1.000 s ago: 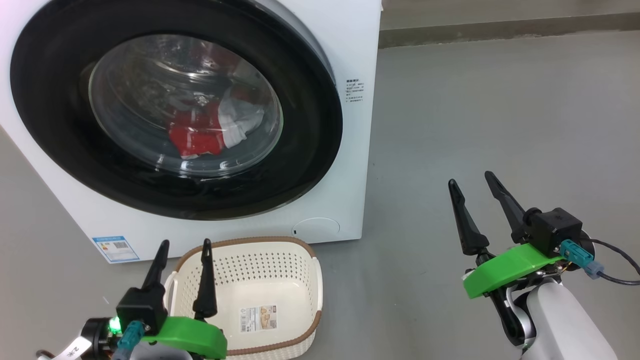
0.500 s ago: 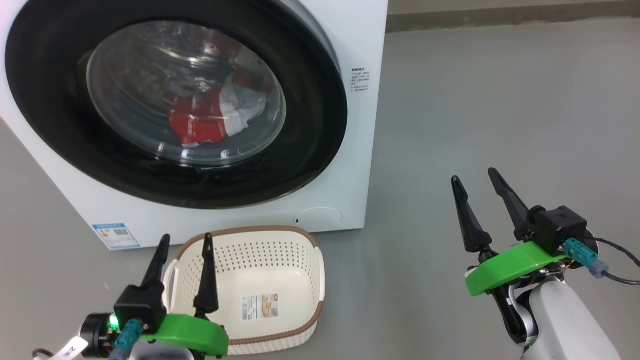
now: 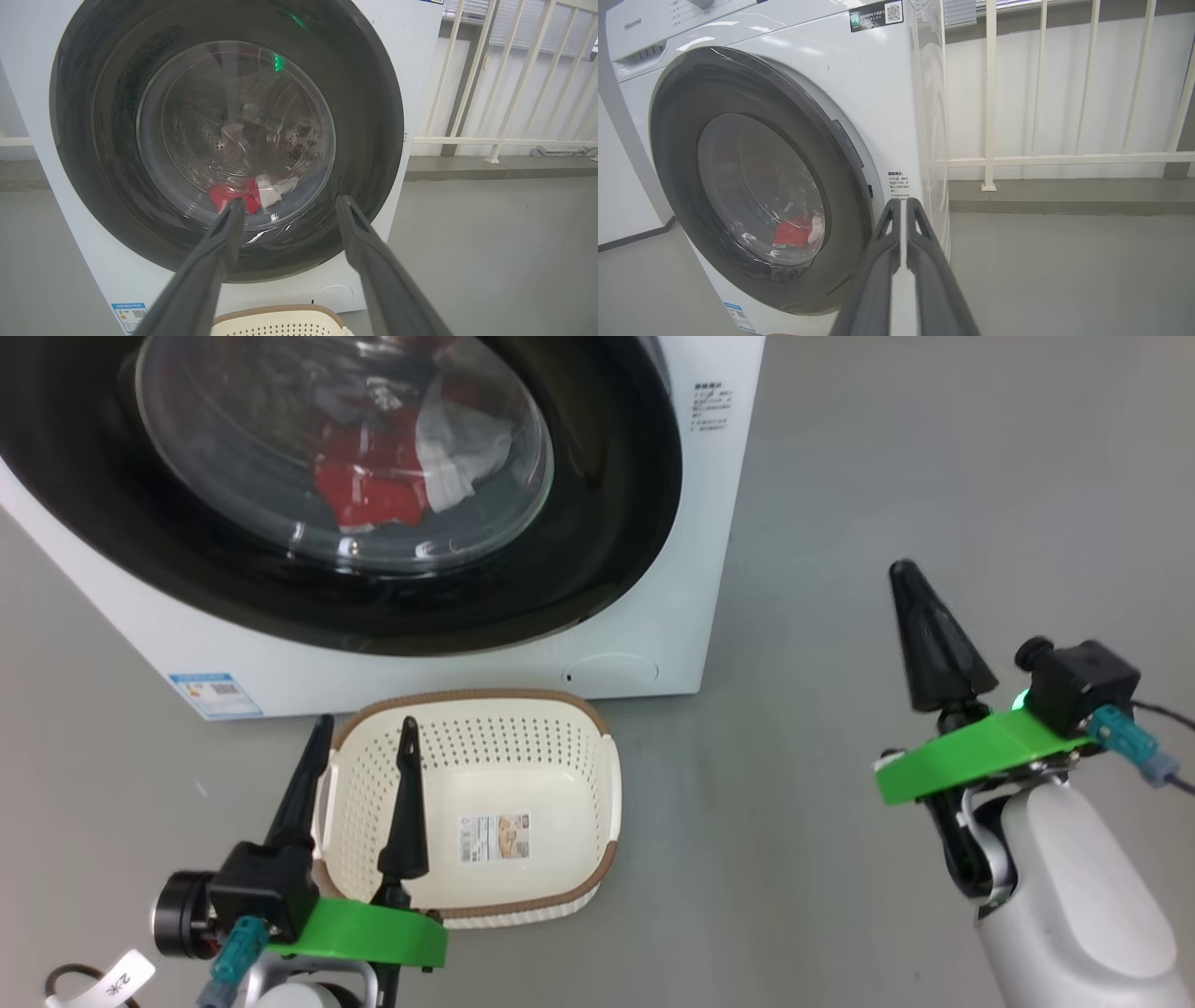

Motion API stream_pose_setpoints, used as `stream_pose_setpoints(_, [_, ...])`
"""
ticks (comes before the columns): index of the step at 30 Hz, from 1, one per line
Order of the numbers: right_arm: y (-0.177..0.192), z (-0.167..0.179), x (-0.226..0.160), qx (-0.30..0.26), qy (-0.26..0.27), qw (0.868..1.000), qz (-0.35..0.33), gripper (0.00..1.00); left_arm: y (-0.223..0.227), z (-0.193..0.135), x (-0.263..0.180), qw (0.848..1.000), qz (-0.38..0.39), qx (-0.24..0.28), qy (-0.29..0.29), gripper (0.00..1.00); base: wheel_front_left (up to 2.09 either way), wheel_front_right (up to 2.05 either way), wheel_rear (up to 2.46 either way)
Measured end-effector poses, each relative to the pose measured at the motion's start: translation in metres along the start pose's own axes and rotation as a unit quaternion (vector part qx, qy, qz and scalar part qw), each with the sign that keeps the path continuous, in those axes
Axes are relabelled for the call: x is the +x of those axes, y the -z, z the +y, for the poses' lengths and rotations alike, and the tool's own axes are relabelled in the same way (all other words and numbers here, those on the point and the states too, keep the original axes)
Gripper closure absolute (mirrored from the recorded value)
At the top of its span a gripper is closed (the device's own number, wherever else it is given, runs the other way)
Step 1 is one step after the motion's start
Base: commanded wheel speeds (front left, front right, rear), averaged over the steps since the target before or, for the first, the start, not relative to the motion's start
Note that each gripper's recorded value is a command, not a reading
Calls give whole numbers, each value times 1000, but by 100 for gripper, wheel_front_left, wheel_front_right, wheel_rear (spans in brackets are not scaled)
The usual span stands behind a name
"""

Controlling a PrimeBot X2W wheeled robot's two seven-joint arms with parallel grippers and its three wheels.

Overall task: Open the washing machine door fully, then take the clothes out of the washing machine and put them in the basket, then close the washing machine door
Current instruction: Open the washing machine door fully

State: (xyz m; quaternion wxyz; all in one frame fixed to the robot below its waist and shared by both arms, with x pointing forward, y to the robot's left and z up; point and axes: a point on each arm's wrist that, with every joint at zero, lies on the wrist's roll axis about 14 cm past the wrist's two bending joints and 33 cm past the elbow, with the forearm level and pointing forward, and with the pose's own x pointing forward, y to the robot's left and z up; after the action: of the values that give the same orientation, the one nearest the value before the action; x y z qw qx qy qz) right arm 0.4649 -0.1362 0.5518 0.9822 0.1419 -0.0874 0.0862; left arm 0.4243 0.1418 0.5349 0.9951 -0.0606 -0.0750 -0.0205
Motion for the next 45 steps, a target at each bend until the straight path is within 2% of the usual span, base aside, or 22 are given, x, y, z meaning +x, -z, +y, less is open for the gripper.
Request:
stream_pose_setpoints(4, [0, -2, 21, 15, 1, 1000, -9, 100, 5, 1, 2, 1000, 4, -1, 0, 0, 0, 0, 0])
stream_pose_setpoints(7, [1, 1, 35, 48, 1, 999, -13, 100, 5, 3, 5, 1000, 2, -1, -1, 0, 0, 0, 0])
stream_pose_setpoints(10, [8, 1, 48, 104, 8, 995, -10, 100, 8, 5, 7, 1000, 4, 0, -3, 0, 0, 0, 0])
stream_pose_setpoints(11, [8, 1, 48, 104, 8, 995, -10, 100, 8, 5, 7, 1000, 4, 0, -3, 0, 0, 0, 0])
stream_pose_setpoints(17, [16, 10, 81, 163, 1, 987, -6, 100, 20, 5, 12, 1000, 17, -1, -2, 0, 0, 0, 0])
stream_pose_setpoints(22, [25, 17, 103, 224, 0, 975, -1, 100, 32, 10, 17, 1000, 30, 2, -7, 0, 0, 0, 0])
stream_pose_setpoints(31, [52, 38, 139, 328, -6, 944, 45, 100, 47, 16, 22, 999, 46, 4, -13, 0, 0, 0, 0])
stream_pose_setpoints(37, [58, 52, 161, 406, -16, 910, 79, 100, 53, 23, 23, 998, 53, 9, -21, 0, 0, 0, 0])
stream_pose_setpoints(45, [69, 56, 182, 469, -19, 874, 123, 100, 60, 32, 20, 997, 63, 14, -29, 0, 0, 0, 0])
